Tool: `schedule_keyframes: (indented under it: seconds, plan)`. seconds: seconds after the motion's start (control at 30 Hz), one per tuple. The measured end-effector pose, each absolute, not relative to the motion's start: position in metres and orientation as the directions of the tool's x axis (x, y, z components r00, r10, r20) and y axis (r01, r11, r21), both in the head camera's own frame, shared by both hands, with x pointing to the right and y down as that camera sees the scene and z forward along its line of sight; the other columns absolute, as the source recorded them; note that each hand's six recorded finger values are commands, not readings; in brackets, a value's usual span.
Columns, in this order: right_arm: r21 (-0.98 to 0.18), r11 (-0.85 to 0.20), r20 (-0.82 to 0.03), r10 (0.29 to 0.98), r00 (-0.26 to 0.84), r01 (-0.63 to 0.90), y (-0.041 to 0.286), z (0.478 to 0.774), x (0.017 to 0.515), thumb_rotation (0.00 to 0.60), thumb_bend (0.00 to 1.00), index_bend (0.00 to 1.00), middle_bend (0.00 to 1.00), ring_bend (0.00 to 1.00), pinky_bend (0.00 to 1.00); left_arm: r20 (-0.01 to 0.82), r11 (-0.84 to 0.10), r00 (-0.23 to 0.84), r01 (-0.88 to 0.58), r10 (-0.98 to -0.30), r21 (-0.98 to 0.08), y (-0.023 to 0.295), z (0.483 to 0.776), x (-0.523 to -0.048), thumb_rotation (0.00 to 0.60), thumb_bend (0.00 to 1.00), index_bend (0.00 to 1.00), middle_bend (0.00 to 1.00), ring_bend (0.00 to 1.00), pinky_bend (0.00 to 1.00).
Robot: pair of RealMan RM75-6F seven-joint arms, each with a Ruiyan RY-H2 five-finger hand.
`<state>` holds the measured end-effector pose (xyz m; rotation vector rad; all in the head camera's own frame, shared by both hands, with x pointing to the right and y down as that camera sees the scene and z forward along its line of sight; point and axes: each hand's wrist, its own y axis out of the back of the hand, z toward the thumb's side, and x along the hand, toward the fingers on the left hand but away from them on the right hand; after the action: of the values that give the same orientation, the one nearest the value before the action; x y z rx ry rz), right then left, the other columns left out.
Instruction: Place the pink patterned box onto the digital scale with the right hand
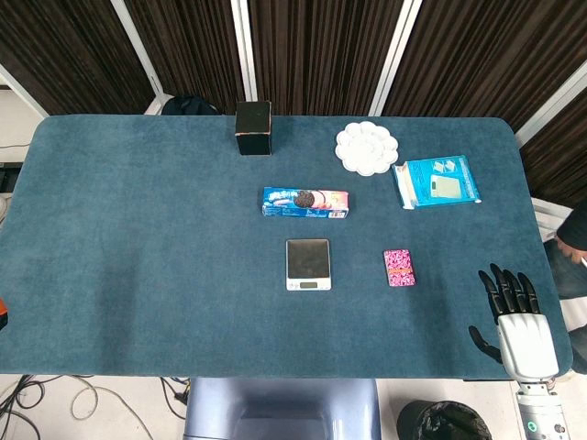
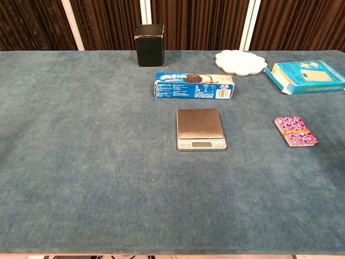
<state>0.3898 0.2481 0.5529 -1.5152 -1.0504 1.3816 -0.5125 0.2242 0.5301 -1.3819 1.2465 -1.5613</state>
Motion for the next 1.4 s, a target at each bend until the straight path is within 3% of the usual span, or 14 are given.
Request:
schedule_keyframes:
  seconds: [0.47,0.73,1.23,1.4]
  plan:
    - [-0.944,-0.326,-0.325,0.945,0.041,0.047,0.248,0.550,0.396,0.600,0.32,0.00,0.00,0.00,0.00,0.304,-0.293,-0.187,-0.082,-0.934,-0.952,0.225,0.530,-0.510,0.600,0.66,0.08,0.00,0.00,0.00]
    - [-0.904,-0.426,-0.421,0.903,0.086,0.050,0.250,0.556,0.392,0.600,0.32,0.00,0.00,0.00,0.00,0.301,-0.289,-0.198,-0.086,-0.933,-0.953,0.226,0.529,-0.511,0.600,0.66,0.08,0.00,0.00,0.00]
    - [-0.758,-0.640,-0.648,0.715,0.262,-0.127,0.171,0.609,0.336,0.600,0.32,0.00,0.00,0.00,0.00,0.300,-0.288,-0.198,-0.085,-0.933,-0.954,0.225,0.531,-0.511,0.600,0.66,0.08,0.00,0.00,0.00]
    - [-0.725,-0.669,-0.685,0.672,0.281,-0.166,0.154,0.630,0.312,0.600,0.32,0.00,0.00,0.00,0.00,0.299,-0.288,-0.198,-0.085,-0.933,-0.954,0.225,0.530,-0.512,0.600,0.66,0.08,0.00,0.00,0.00]
